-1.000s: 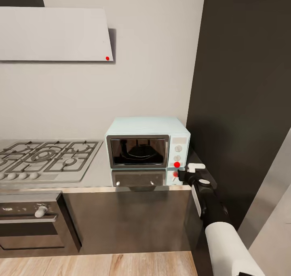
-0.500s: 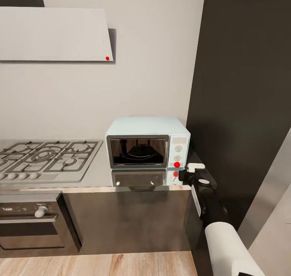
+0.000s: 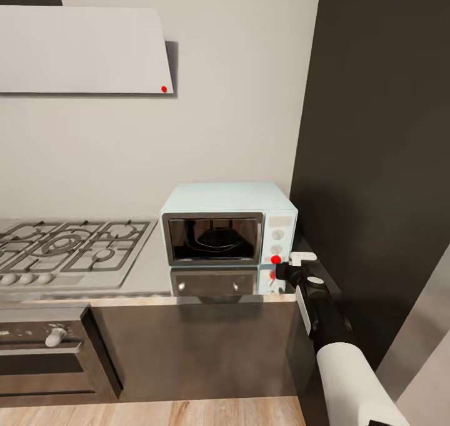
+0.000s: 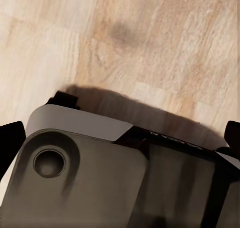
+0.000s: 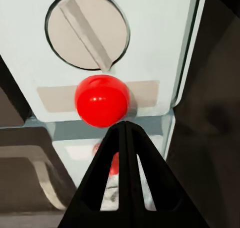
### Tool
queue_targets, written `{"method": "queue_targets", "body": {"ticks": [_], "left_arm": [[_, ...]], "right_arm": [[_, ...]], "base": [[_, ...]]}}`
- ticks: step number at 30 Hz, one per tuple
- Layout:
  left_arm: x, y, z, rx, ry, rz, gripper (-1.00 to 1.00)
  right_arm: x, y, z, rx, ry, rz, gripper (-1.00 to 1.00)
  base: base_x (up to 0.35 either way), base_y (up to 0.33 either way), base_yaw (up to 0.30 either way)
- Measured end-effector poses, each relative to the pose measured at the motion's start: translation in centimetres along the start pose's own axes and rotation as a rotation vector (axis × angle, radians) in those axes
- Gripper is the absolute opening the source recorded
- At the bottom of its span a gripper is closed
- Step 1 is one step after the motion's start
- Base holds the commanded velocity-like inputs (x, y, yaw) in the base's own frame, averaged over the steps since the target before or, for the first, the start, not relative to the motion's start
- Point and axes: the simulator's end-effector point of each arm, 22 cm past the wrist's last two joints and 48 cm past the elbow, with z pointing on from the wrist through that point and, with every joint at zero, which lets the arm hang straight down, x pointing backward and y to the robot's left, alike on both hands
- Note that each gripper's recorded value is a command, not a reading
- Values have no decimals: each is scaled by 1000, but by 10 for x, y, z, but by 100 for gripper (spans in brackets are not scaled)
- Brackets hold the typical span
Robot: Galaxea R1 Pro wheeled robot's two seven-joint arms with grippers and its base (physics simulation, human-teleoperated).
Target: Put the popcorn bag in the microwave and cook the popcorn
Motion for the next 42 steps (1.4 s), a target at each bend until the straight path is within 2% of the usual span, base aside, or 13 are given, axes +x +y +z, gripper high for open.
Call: {"method": "queue_targets", "body": {"ticks": [9,29,32,39,42], "left_arm": [[0,1,0,-2,-1,-5,100],[0,0,-2,1,-7,-6,100],[0,0,0,-2,-1,-8,100],[1,-2,0,0,0,-9,100],[1,-2,0,0,0,-9,100]], "right_arm": [[21,4,4,-6,44,4,-100],[27,6,-2,-10,54,7,-100],[24,6,5,-11,51,4,-100],[24,4,5,-6,59,-4,-100],[15,2,3,-1,39,-7,-100]], "base": [[128,0,0],[57,0,0],[-220,0,0],[-341,0,0],[-344,0,0]]}}
